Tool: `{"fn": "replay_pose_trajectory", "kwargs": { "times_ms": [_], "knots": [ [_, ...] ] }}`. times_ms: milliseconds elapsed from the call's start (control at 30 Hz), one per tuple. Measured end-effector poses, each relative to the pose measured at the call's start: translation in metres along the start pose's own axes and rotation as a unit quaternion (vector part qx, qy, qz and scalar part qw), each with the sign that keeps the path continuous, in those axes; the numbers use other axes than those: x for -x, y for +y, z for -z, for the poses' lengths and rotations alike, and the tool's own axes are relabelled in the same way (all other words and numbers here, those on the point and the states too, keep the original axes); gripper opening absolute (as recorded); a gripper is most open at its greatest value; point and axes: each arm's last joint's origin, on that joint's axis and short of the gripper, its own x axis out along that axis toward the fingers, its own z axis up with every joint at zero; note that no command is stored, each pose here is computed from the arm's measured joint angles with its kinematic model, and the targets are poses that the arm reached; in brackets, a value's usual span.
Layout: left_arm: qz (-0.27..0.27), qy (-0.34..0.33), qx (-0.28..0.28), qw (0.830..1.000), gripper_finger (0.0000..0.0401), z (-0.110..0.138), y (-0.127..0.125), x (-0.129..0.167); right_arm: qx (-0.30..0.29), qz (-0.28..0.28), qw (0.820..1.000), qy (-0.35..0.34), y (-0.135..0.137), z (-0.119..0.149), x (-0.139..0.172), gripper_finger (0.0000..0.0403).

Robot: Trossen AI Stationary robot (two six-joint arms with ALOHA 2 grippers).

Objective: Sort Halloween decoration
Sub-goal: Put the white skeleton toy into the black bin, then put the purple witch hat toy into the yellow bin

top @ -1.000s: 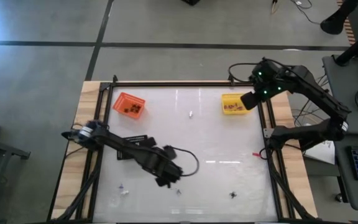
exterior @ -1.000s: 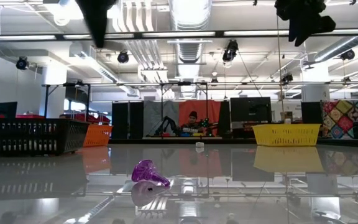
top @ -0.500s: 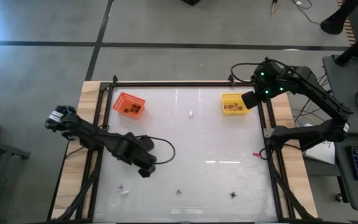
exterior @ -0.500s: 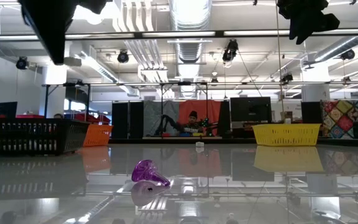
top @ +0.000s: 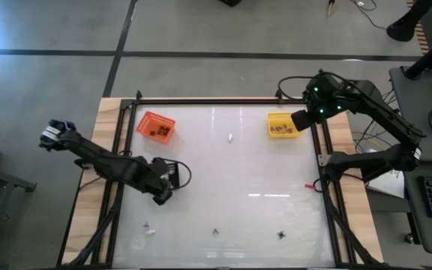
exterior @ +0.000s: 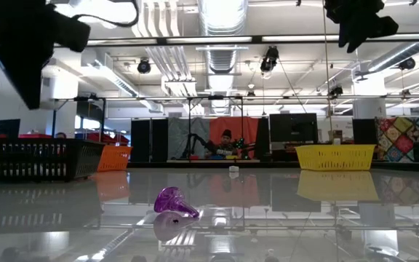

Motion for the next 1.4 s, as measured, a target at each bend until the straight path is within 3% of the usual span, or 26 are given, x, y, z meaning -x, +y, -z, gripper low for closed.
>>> {"fn": "replay_pose_trajectory", "kwargs": {
  "times_ms": [400,600,767,1033,1400],
  "knots": [
    [-0.004,0.002,0.014,1.000,0.0084,0.011,0.018,-0.011,0.008,0.013,0.999,0.030,-0.005,0.002,-0.026,0.0121],
    [0.019,-0.002,0.027,0.999,0.0086,0.009,0.018,-0.001,0.022,-0.064,0.994,0.082,0.001,0.008,-0.042,0.0121],
    [0.046,-0.014,0.020,0.999,0.0087,0.007,0.018,0.009,0.048,-0.108,0.988,0.095,0.023,0.019,-0.061,0.0121],
    [0.090,-0.010,-0.010,0.996,0.0087,0.007,0.020,0.018,0.124,-0.204,0.969,0.055,0.074,0.043,-0.085,0.0121],
    [0.101,-0.017,-0.020,0.995,0.0087,0.007,0.022,0.022,0.126,-0.227,0.962,0.086,0.118,0.091,-0.119,0.0121]
  ]
}}
